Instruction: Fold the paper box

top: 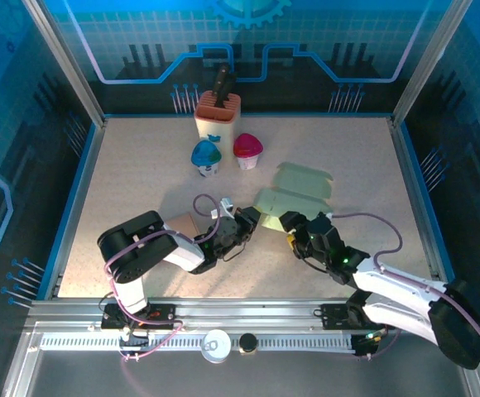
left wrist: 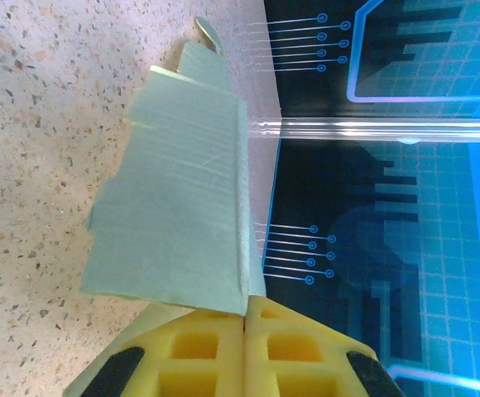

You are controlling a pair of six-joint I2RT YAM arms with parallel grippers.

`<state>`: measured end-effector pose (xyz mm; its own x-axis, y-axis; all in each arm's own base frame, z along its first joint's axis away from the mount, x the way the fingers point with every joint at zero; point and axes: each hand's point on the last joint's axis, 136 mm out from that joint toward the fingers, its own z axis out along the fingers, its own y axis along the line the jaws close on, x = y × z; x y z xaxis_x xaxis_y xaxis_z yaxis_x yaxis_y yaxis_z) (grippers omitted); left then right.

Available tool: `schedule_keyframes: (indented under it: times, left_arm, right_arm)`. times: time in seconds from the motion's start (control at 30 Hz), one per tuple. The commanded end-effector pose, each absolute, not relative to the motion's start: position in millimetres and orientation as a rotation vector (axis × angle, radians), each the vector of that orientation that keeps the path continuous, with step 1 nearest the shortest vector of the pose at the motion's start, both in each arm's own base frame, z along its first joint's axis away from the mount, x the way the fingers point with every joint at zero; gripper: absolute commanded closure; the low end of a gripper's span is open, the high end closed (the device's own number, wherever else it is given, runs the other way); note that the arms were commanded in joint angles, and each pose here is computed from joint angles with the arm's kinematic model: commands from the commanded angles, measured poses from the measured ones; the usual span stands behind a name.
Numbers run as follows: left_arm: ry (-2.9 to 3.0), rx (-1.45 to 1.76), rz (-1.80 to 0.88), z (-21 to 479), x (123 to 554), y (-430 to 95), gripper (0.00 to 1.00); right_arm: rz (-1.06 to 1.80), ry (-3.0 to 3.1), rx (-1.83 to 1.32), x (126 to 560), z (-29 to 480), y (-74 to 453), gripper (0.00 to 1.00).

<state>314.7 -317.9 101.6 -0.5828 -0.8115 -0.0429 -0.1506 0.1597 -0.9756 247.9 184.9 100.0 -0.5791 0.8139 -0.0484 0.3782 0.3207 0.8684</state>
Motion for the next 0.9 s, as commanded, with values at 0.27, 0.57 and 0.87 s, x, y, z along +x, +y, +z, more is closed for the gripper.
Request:
schedule_keyframes:
  times: [0.27,0.57,0.87]
  left_arm:
    - [1.796,-0.909,-1.536,127.1,311.7,-329.7,1.0]
    - [1.8,-0.895,-1.542,130.8,309.6,-333.1,1.0]
    - [1.796,-0.873,-1.556,137.2,307.9,-335.4,1.0]
  right_arm:
    - [1.215,1.973,1.035,266.6,133.6,169.7,0.56]
    - [1.186,1.954,1.001,275.0,141.9,163.5,0.79]
    - [1.205,1.957,1.017,286.5,146.2,161.5,0.93]
